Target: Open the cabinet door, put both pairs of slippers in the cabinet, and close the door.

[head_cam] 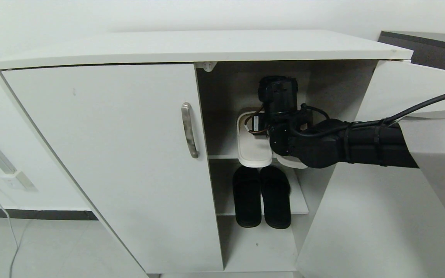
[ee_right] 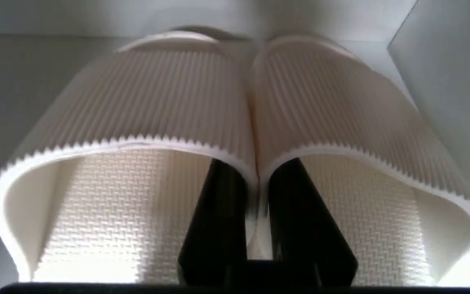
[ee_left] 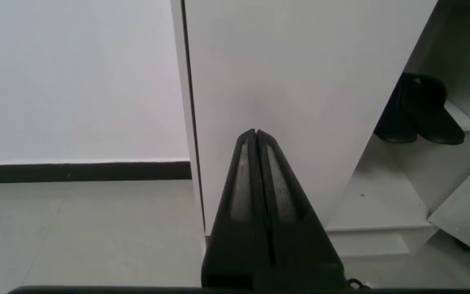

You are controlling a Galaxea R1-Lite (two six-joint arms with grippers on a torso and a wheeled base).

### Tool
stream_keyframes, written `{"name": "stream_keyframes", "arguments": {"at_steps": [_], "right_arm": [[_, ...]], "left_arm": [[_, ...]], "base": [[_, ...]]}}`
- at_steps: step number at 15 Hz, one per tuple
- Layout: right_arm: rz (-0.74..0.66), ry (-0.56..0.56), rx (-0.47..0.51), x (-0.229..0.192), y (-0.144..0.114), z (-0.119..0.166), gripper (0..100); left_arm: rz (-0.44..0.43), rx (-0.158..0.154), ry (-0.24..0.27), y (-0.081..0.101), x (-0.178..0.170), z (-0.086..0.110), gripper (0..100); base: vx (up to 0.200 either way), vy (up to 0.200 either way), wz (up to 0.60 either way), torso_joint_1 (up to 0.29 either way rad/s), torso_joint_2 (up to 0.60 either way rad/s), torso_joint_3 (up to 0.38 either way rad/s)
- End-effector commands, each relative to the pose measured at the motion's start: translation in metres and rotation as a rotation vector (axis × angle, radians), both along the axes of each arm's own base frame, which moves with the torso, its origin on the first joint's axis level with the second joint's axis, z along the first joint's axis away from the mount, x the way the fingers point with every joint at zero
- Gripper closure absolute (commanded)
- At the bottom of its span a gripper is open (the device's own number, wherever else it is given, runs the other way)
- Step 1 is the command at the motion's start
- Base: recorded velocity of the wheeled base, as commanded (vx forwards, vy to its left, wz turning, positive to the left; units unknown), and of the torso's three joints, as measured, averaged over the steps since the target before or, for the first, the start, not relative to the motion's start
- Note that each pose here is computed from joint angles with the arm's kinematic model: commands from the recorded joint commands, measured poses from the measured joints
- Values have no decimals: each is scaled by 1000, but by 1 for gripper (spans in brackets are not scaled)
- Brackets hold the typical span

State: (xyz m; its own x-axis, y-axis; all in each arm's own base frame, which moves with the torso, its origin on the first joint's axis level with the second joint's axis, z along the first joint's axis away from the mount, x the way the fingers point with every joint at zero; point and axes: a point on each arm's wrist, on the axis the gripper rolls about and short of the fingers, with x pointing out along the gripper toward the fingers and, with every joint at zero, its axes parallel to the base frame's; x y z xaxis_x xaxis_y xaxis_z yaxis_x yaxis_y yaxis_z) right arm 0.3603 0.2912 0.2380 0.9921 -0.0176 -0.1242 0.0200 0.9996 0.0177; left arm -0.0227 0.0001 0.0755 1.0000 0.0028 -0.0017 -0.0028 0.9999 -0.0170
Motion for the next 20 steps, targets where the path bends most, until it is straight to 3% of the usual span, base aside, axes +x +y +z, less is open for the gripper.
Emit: {"name": "stream_keyframes", "arguments": {"at_steps": [1,2,6,12,20], "right_arm": [[-5,5,-4,4,0,-5,100],[-5,6,-5,4,1,-5,0],[4,7,1,-4,0,-1,0],[50,33,-16,-54,-12,14,0],[157,25,-3,-136,-51,4,0]], "left_arm": [[0,0,0,0,0,0,100],[0,0,0,0,0,0,100],[0,-1,0,0,0,0,100],[2,-1,0,0,0,0,100],[2,-1,0,0,0,0,100]], "base": [[0,0,0,0,0,0],[0,0,0,0,0,0],[0,0,0,0,0,0],[0,0,0,0,0,0],[0,0,0,0,0,0]]}}
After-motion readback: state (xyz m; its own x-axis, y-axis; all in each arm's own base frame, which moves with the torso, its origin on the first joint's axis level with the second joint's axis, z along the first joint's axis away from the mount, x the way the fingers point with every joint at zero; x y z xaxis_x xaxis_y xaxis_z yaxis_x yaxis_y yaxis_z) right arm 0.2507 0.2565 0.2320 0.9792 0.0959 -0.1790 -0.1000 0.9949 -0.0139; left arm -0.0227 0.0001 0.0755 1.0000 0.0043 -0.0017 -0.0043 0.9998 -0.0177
